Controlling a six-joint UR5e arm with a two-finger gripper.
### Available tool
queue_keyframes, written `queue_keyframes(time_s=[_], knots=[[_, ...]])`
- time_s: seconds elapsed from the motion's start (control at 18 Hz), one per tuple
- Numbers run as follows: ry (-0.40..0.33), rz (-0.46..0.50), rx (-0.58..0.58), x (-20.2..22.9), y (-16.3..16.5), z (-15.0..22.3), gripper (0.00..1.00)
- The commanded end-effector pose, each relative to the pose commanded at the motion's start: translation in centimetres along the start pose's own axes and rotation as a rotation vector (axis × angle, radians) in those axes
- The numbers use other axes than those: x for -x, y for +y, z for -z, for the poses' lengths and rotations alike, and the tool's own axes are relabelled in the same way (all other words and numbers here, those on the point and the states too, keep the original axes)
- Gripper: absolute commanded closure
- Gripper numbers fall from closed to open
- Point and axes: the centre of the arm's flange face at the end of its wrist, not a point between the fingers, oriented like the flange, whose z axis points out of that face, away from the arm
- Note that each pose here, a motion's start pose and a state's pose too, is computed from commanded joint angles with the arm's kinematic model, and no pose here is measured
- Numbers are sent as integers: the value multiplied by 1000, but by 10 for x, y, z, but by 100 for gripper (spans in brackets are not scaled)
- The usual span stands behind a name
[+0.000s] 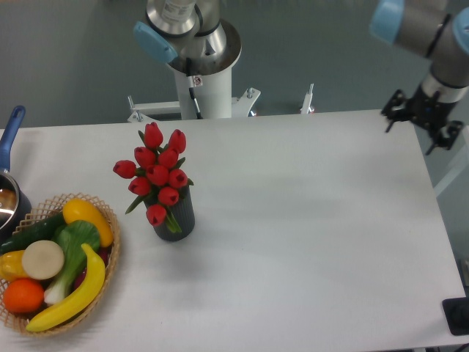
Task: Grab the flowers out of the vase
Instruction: 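Move the gripper into view above the table, fingers open, then lower the open gripper toward the red tulip stems above the vase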
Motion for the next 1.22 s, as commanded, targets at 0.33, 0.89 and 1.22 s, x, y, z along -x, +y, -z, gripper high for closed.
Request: queue_keyframes(time_s=[0.33,0.89,1.22], knots=[[5,12,-183,-88,-19,13,0],[54,53,-520,-147,-57,20,0],[151,45,-705,-170,-87,-1,0]])
